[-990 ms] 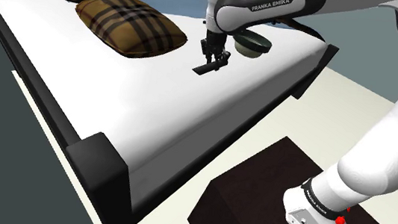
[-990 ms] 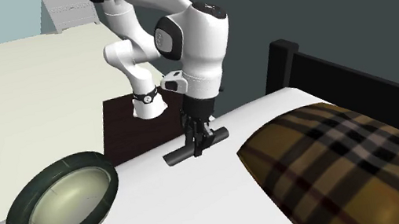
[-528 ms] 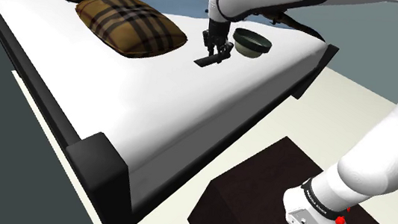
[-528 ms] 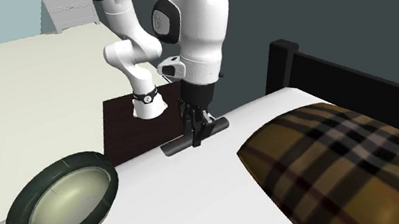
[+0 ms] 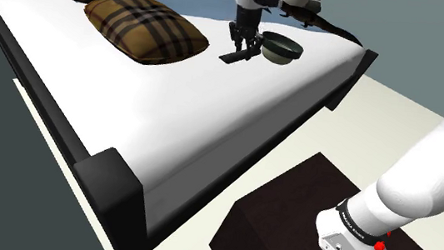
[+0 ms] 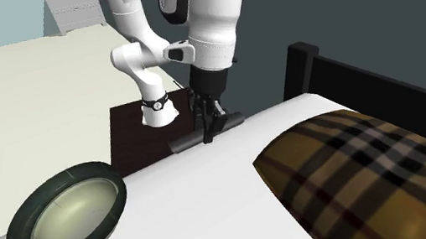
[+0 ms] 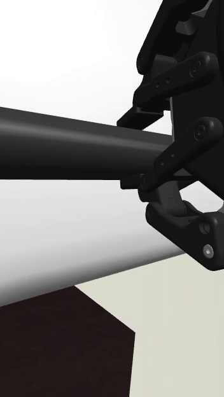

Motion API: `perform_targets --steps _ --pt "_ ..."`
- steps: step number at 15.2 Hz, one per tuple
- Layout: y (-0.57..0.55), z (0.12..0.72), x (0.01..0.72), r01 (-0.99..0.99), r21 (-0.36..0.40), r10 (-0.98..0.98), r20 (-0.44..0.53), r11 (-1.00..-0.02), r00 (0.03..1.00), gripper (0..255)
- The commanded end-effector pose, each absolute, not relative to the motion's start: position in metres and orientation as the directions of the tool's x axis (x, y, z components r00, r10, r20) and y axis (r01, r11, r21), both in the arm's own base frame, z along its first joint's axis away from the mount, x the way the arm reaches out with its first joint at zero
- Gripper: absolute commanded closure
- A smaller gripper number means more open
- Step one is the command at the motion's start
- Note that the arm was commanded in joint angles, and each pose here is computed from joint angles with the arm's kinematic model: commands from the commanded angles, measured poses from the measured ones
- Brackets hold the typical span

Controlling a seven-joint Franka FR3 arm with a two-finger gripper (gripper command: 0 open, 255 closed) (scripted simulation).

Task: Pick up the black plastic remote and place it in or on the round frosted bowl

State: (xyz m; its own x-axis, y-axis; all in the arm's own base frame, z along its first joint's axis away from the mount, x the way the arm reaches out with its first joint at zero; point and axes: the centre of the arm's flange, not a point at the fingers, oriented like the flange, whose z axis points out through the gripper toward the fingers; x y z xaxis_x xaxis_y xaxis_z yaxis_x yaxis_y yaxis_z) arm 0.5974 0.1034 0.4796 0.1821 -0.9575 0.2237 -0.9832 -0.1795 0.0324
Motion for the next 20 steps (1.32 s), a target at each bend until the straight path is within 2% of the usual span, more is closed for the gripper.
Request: perform_targets --steps 1,15,20 --pt "0.103 0.49 0.597 -0.983 0.032 -0.957 0.224 -0.18 0.182 255" --pt "0.103 0.563 0.597 -0.983 0.032 -0.957 0.224 -0.18 0.182 255" --pt "0.039 0.56 0.613 -0.983 0.032 -0.957 0.224 -0.18 0.182 255"
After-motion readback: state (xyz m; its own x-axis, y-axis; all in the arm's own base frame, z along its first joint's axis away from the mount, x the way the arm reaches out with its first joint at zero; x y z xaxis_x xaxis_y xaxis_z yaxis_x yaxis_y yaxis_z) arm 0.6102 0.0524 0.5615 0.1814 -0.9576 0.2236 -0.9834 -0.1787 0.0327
